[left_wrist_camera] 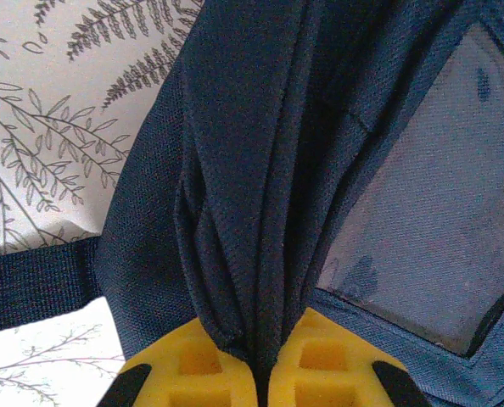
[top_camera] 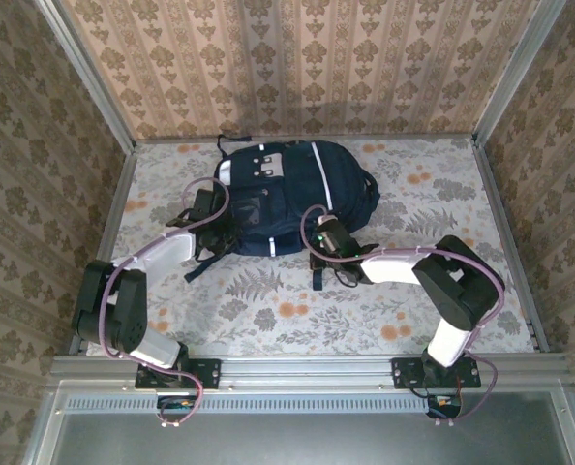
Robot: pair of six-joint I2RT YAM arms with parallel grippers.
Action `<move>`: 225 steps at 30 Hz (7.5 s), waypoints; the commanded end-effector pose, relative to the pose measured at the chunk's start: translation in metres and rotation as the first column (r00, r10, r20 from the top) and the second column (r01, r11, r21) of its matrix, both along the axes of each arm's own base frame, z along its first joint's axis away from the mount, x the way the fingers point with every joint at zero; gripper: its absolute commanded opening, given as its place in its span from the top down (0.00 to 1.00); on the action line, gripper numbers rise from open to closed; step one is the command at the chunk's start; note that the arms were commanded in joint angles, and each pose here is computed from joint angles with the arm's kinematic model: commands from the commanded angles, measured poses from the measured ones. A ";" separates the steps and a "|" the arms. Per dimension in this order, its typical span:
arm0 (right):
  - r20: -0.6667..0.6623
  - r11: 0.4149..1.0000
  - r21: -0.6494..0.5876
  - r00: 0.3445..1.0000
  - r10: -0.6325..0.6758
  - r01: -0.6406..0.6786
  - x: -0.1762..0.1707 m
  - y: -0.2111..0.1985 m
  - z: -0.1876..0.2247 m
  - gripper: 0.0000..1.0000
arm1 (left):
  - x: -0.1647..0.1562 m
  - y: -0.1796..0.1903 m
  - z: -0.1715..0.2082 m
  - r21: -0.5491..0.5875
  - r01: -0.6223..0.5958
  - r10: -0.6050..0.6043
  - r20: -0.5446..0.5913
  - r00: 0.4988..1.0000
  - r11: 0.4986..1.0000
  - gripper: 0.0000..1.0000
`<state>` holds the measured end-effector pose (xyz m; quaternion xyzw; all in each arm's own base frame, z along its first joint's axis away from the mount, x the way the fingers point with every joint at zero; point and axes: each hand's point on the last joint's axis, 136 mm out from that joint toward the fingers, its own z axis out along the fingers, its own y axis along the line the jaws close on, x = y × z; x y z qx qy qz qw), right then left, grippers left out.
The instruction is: Pack books, pencil case, and school supplies into a backpack
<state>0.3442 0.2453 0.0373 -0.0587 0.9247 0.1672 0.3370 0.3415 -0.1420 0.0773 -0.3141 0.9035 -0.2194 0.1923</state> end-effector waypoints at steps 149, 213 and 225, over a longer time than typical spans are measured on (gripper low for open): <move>-0.119 0.993 0.122 0.993 0.019 -0.004 -0.033 -0.005 0.068 0.94 | 0.020 -0.089 0.013 -0.252 0.316 -0.250 0.262 0.932 0.915 0.59; -0.024 0.978 -0.039 0.978 -0.207 0.206 0.010 0.010 0.038 1.00 | 0.033 -0.123 0.113 -0.279 0.257 -0.114 0.443 0.889 0.925 1.00; -0.080 0.998 -0.064 0.997 0.007 -0.012 -0.016 -0.029 0.049 1.00 | 0.042 -0.047 0.083 -0.117 0.151 -0.097 0.379 0.920 0.982 1.00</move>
